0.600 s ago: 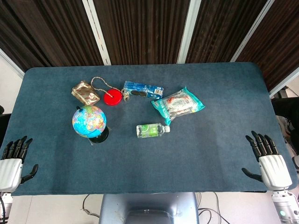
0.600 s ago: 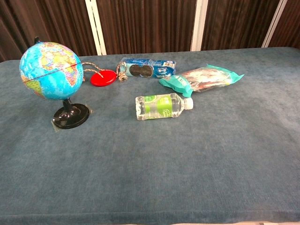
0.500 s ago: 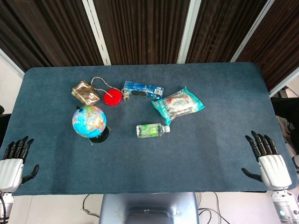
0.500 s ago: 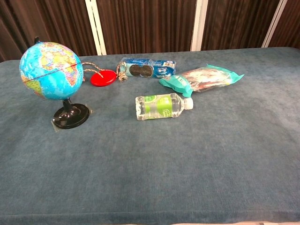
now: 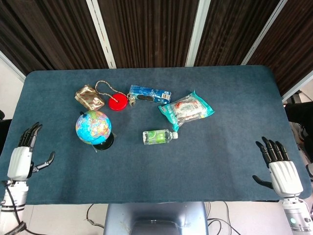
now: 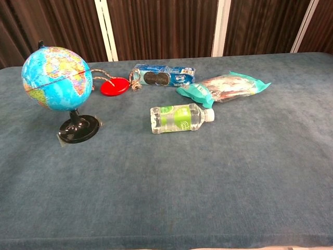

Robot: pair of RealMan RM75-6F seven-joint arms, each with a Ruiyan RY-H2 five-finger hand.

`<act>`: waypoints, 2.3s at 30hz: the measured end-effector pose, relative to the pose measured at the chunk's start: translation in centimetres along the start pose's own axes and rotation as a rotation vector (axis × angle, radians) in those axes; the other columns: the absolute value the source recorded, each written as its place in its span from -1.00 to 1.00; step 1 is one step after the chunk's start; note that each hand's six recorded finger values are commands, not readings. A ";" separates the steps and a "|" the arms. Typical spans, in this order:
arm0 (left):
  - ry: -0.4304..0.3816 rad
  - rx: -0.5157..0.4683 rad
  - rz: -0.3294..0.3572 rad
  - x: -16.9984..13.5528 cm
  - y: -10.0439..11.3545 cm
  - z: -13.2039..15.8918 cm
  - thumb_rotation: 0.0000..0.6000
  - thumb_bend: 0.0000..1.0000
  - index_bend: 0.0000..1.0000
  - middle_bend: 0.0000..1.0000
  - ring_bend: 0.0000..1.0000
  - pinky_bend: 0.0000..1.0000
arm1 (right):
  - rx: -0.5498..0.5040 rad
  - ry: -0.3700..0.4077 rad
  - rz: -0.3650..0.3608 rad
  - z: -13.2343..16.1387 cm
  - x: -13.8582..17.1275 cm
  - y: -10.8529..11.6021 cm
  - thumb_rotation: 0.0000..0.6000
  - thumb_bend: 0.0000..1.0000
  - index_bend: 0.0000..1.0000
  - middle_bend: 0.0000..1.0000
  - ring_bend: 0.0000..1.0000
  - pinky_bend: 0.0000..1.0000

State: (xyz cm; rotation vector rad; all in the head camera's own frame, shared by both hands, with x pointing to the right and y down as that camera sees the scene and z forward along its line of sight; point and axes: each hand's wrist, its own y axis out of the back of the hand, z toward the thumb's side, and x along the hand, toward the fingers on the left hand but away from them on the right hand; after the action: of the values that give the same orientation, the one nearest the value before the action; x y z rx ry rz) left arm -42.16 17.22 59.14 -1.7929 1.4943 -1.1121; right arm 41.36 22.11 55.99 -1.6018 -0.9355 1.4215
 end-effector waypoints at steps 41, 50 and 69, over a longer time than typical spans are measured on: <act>-0.062 -0.007 -0.076 6.4 -8.6 6.1 0.59 -0.35 -1.00 -1.00 -1.00 -0.94 | 0.011 -0.024 0.026 -0.1 -1.1 -0.7 1.00 -0.70 -1.00 -1.00 -1.00 -1.00; -0.047 0.000 -0.070 6.5 -8.4 5.6 0.59 -0.35 -1.00 -1.00 -1.00 -0.94 | 0.012 -0.024 0.027 -0.1 -1.0 -0.8 1.00 -0.70 -1.00 -1.00 -1.00 -1.00; -0.001 0.010 -0.067 6.1 -7.8 3.9 0.60 -0.35 -1.00 -1.00 -1.00 -0.93 | 0.013 -0.025 0.024 -0.1 -0.9 -0.7 1.00 -0.70 -1.00 -1.00 -1.00 -1.00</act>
State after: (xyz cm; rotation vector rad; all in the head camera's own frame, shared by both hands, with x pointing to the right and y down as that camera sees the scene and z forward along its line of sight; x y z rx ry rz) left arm -34.59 12.71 65.12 -1.8486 1.4350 -1.1486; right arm 41.39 21.57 56.99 -1.5942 -0.9218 1.4646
